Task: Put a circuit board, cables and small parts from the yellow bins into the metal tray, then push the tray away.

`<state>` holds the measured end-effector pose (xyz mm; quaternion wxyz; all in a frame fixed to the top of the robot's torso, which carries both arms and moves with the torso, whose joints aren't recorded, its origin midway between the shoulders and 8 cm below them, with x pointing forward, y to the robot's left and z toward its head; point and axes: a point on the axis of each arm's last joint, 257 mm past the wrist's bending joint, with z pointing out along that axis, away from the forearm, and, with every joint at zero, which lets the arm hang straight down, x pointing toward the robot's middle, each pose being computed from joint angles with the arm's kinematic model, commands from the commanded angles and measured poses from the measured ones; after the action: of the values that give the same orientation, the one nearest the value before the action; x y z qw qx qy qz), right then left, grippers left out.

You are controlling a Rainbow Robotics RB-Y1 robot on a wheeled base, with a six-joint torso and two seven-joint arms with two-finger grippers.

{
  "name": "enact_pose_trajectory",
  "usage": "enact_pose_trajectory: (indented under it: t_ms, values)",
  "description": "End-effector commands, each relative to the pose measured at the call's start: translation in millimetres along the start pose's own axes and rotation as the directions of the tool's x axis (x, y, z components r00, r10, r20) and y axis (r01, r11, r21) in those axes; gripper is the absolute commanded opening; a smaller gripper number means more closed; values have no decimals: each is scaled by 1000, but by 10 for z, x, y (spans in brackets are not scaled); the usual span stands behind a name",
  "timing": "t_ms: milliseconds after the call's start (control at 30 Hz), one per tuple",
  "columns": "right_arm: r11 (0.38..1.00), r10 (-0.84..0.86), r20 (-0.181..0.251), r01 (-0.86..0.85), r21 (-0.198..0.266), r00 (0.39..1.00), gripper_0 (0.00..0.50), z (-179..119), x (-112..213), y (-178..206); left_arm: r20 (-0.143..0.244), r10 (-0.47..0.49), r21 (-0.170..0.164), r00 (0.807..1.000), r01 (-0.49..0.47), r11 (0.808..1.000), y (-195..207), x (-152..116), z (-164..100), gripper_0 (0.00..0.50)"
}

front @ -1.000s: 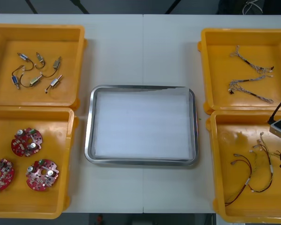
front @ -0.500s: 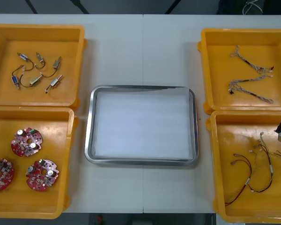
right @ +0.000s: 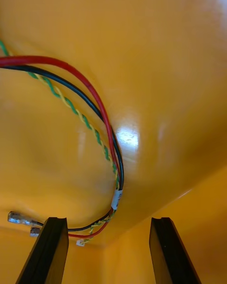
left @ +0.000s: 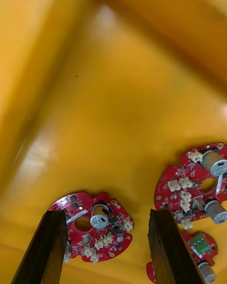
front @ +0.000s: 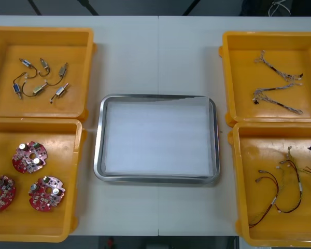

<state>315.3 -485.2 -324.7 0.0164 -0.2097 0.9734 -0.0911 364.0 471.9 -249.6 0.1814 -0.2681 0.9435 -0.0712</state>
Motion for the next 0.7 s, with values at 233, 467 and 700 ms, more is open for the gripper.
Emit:
enact_pose_trajectory:
  t_ms: [233,467,700]
  values:
    - [999,-32,-16,32,27,999,500,-1,186,-166,-50,-64,-24,997,63,998,85,358,291,500]
    - [999,-36,-9,36,21,999,500,42,182,-127,-63,-65,-7,996,65,998,63,513,442,500]
    - [999,-34,-5,34,16,999,500,83,163,-81,-75,-71,-3,995,71,997,62,593,495,500]
